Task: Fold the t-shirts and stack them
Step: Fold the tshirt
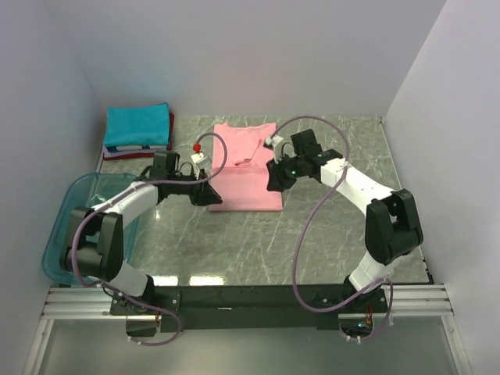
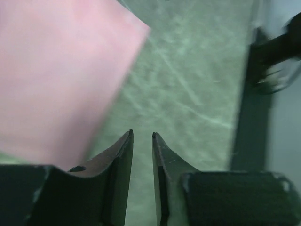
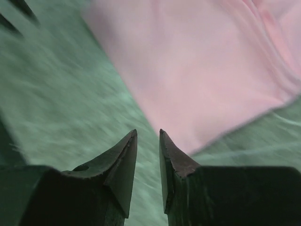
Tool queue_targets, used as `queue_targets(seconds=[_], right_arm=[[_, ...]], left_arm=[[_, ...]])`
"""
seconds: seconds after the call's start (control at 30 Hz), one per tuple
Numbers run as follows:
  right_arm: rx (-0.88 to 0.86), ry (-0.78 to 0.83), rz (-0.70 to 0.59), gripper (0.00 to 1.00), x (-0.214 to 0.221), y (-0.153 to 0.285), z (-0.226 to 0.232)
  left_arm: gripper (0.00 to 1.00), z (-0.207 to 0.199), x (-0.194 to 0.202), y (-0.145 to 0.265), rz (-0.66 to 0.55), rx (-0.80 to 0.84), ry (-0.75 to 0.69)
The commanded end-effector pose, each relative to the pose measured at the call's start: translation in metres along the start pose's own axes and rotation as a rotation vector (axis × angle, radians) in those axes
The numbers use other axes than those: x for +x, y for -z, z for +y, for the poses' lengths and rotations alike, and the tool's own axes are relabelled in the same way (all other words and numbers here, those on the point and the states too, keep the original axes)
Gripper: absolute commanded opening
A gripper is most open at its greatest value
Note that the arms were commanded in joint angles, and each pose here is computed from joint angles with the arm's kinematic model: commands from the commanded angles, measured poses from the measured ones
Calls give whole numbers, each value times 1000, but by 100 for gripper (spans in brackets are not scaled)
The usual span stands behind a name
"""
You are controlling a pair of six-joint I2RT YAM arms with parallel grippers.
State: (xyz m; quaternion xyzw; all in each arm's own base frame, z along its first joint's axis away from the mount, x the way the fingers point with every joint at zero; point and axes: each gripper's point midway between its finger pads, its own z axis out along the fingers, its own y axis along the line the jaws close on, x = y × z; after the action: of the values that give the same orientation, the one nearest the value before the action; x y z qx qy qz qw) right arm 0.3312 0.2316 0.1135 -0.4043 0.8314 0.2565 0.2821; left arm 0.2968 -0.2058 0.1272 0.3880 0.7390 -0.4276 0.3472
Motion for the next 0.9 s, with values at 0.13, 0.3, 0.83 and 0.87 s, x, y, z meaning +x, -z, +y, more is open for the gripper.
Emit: queue_targets(seconds=[0.13,0.3,0.83,0.87], right_arm=[[-414,-568,-78,35,-36,-20,68],[-480,-674,-64,55,-31,-37,71],[-578,-800,-44,84,-8,-67,71],[-586,-806,-46,84,-7,-68,70]], left_arm=[[37,-48,-10,-30,-85,191,611],[59,-24,-5,-49,-104,175,686],[99,-18,-2,-66,-148,296,756],[99,-16,3,-70,-137,296,774]])
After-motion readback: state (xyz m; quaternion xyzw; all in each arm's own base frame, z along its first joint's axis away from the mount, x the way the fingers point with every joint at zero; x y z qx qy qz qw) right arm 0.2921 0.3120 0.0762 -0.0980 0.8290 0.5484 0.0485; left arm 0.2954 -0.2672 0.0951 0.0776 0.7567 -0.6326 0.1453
